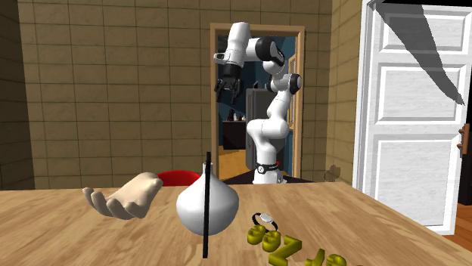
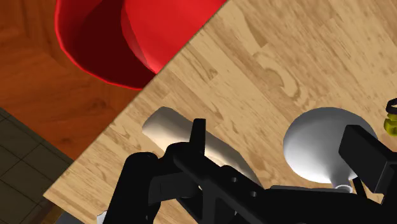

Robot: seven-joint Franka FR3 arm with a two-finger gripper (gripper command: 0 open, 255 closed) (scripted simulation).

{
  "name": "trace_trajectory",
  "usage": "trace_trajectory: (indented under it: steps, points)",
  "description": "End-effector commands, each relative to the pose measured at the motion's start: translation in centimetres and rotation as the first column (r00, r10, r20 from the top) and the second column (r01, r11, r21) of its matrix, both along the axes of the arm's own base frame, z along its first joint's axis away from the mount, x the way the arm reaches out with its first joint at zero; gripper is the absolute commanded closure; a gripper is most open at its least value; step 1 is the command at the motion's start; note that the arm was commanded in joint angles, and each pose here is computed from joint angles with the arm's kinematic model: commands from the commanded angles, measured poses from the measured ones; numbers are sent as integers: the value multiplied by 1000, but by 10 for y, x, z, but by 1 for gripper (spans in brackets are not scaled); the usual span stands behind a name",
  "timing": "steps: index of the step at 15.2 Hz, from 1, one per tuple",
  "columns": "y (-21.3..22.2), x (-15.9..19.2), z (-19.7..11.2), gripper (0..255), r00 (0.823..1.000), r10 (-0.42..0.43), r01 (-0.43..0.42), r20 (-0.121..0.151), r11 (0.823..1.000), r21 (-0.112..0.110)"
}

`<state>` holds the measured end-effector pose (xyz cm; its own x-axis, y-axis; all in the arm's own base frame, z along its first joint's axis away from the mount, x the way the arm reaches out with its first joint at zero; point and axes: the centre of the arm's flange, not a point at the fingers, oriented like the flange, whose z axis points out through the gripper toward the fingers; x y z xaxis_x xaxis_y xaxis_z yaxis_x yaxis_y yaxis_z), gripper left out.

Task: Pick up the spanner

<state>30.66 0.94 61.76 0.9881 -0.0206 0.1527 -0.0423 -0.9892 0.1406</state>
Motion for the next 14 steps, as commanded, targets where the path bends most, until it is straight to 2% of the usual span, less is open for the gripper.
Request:
trace_trajectory:
  steps: [1,4,7,10,14]
  points:
    - [0,0,0,0,1000,0,0,0,1000,0]
    - [25,15,-21,0,996,-84,83,35,996,33]
    - [50,34,-40,0,984,-168,164,66,984,70]
    - [73,55,-58,0,963,-252,242,94,964,108]
    - [102,86,-79,0,924,-362,341,126,926,163]
